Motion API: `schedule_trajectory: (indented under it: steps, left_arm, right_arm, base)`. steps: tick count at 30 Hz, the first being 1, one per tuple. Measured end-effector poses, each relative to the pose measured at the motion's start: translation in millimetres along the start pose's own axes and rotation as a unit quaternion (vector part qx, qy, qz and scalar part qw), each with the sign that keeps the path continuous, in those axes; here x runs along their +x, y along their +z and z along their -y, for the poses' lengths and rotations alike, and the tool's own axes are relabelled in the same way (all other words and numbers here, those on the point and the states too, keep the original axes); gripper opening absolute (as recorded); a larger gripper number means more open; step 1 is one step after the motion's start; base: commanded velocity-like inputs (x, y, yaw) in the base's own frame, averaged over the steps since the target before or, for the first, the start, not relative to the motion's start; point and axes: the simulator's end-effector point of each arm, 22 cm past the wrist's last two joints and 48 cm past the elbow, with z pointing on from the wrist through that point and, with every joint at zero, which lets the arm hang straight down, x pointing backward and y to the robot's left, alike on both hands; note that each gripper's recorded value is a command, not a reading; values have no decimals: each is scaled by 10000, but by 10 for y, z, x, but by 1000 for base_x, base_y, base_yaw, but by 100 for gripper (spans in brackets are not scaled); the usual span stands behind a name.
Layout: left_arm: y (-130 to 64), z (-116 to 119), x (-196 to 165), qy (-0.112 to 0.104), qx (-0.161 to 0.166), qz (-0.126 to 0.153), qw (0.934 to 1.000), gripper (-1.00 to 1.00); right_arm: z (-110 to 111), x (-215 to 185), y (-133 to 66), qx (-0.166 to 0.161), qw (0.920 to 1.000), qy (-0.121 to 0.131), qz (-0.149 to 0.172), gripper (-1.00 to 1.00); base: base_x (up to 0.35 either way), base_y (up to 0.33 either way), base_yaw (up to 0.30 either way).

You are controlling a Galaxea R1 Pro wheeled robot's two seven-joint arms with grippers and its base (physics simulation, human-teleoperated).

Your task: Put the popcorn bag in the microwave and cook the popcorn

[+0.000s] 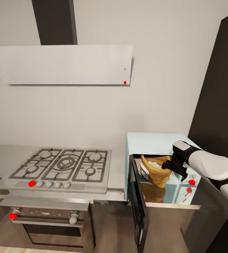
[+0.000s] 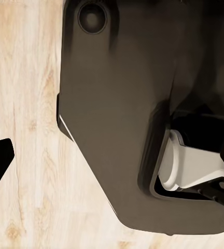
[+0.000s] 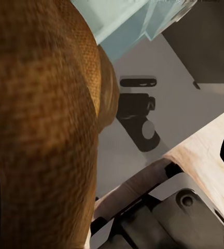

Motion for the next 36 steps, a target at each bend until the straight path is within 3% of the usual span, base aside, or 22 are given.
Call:
schedule_trajectory:
  steps: [36]
  left_arm:
    - [-9, 31, -229, 9, 40, 299, 9995, 100]
  right_arm:
    - [-30, -47, -359, -268, 9994, 45, 201, 100]
  base:
    - [0, 0, 0]
